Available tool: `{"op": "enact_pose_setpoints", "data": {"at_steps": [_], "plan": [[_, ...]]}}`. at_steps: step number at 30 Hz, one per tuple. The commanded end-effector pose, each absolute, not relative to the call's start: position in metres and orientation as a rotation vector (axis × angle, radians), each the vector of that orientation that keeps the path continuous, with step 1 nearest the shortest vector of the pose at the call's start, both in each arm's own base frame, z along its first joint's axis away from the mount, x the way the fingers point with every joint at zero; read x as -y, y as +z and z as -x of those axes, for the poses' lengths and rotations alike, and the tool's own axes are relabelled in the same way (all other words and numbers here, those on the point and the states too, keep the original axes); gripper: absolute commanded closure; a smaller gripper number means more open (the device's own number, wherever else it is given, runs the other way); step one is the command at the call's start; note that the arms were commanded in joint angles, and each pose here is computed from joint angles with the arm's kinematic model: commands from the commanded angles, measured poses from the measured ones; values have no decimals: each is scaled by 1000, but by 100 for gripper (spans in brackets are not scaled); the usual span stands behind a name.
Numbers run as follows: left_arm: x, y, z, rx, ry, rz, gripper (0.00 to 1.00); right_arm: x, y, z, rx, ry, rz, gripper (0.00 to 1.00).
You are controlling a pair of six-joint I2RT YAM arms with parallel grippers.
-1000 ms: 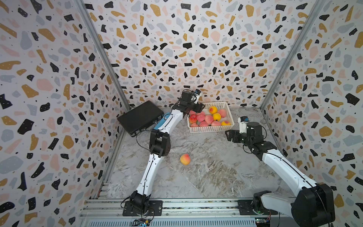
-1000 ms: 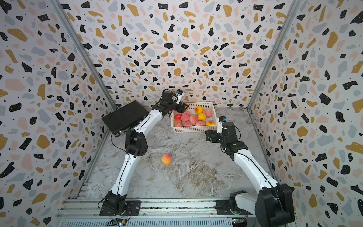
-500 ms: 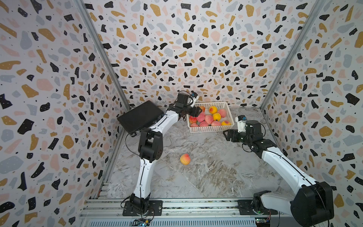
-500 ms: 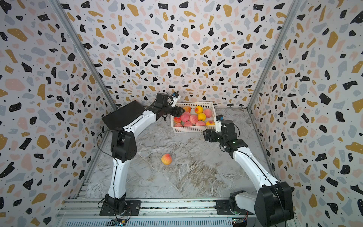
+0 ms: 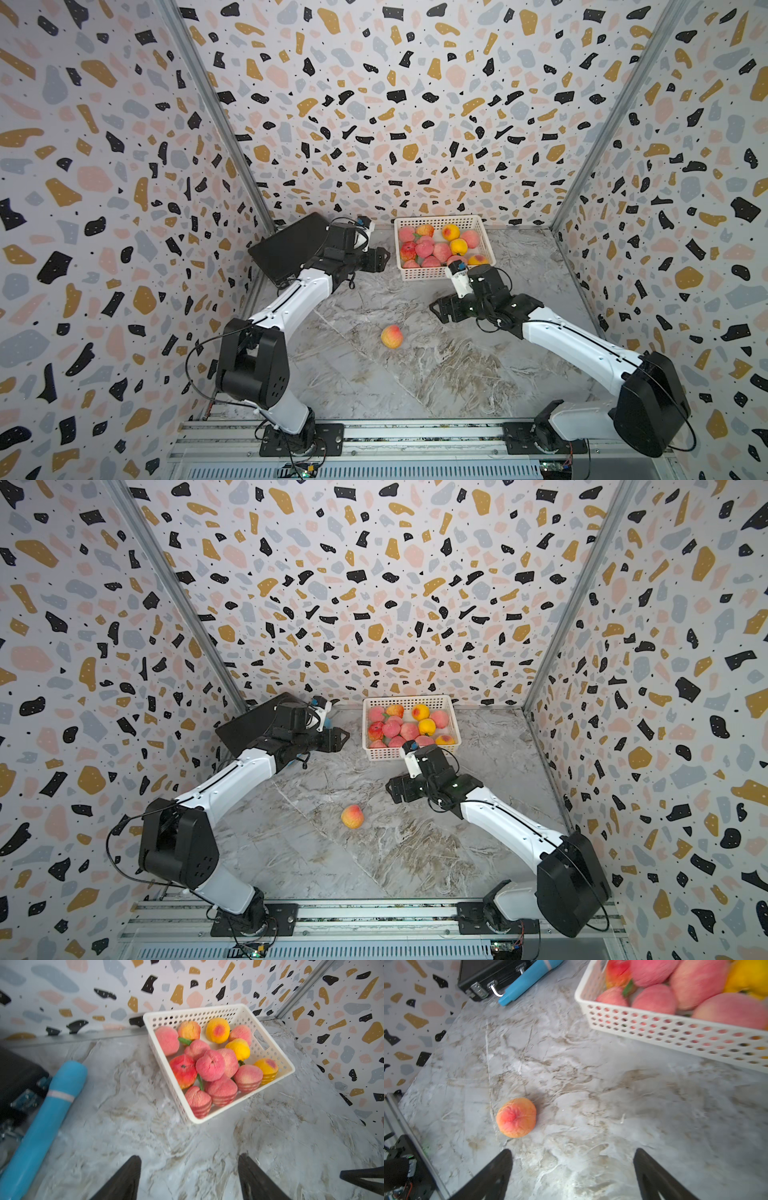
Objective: Put the peaches into the basket
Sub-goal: Pick up the peach from the center of the board.
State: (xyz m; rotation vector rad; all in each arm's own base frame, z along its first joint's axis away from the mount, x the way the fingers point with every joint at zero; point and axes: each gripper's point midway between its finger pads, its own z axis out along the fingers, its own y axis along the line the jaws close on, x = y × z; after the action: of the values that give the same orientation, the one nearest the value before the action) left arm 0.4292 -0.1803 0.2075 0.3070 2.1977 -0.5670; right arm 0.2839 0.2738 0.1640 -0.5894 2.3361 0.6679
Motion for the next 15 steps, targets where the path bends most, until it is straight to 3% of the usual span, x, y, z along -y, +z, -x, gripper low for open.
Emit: {"op": "enact_pose_setpoints", "data": {"at_steps": [1,15], "plan": [[162,208,-412,-2199,-559,-199,25,-302,163,-276,-2328,688,595,6],[128,169,-375,-2266,-483,-114,25,-389,115,-267,-2361,831,688,3]]}}
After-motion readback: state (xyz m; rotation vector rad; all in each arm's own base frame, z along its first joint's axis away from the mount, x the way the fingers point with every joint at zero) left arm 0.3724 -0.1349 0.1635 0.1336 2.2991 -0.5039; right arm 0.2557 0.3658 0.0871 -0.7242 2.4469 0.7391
